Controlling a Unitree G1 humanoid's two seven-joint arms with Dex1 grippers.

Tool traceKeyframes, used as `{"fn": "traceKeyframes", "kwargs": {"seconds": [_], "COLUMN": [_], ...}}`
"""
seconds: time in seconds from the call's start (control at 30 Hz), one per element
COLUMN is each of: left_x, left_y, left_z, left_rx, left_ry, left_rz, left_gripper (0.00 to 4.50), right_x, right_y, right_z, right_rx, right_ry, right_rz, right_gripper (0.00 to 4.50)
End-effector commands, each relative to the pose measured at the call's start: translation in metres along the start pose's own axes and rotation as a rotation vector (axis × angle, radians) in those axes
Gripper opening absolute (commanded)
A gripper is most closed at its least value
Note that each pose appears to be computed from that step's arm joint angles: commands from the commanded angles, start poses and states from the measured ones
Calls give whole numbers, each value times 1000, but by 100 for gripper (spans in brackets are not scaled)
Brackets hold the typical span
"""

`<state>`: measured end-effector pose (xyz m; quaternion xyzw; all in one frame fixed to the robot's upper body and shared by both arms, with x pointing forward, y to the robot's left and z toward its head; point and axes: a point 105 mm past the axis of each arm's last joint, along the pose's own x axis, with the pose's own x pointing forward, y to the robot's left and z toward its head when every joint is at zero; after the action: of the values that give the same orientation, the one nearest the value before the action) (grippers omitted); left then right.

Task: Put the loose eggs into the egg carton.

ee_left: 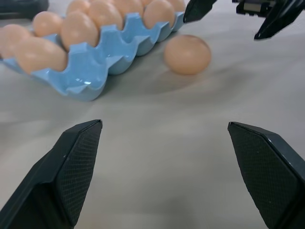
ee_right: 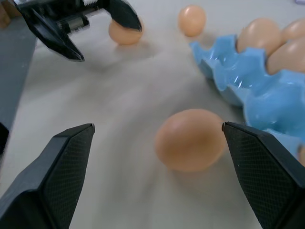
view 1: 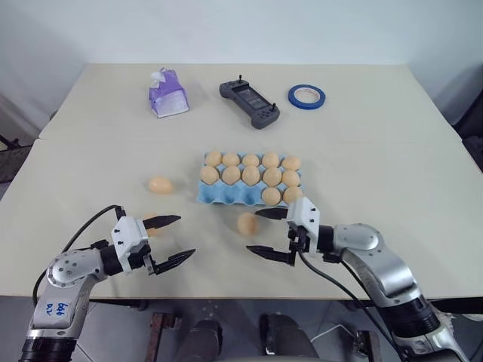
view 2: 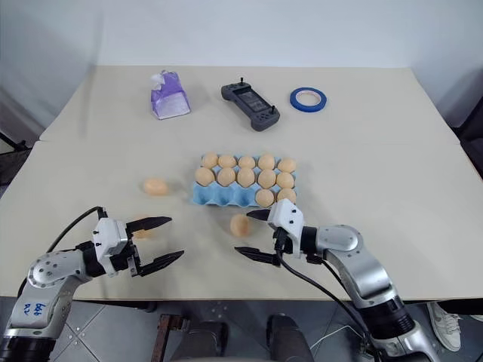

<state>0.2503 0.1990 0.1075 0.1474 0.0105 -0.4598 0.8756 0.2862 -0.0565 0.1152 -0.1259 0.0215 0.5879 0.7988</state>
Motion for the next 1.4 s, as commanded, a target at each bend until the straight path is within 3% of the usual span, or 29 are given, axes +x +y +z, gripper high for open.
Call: {"fn": "traceKeyframes", "kwargs": {"seconds": [0.03,0.07,0.17,0.4,0.63,0.87,0.97,1.2,1.4], "left_x": [-12,-13,-13,-11,-12,-14,-21,-37,-53], "left_y": [2,2,2,0,3,11,17,13,25], "left_z": [3,3,3,5,5,0,-1,-1,-4], "left_rx": [13,10,6,0,1,-4,-7,-28,-42], "left_ry": [-3,-4,-13,-23,-17,4,12,12,7], "left_rz": [62,71,101,118,121,184,227,293,423], "left_gripper": [450,450,450,450,450,450,450,450,450], "right_x": [14,16,22,32,21,9,-3,-45,-78], "right_y": [-3,-4,-5,-4,-11,-10,-4,-10,-7], "right_z": [-3,-6,-11,3,44,48,46,34,18], "right_rx": [-28,-27,-39,-44,-64,-45,1,-59,-96], "right_ry": [5,15,22,-58,-165,-172,-166,-117,-40], "right_rz": [1,1,0,7,8,48,92,-4,-43], "right_gripper": [449,449,390,139,139,139,199,444,448]}}
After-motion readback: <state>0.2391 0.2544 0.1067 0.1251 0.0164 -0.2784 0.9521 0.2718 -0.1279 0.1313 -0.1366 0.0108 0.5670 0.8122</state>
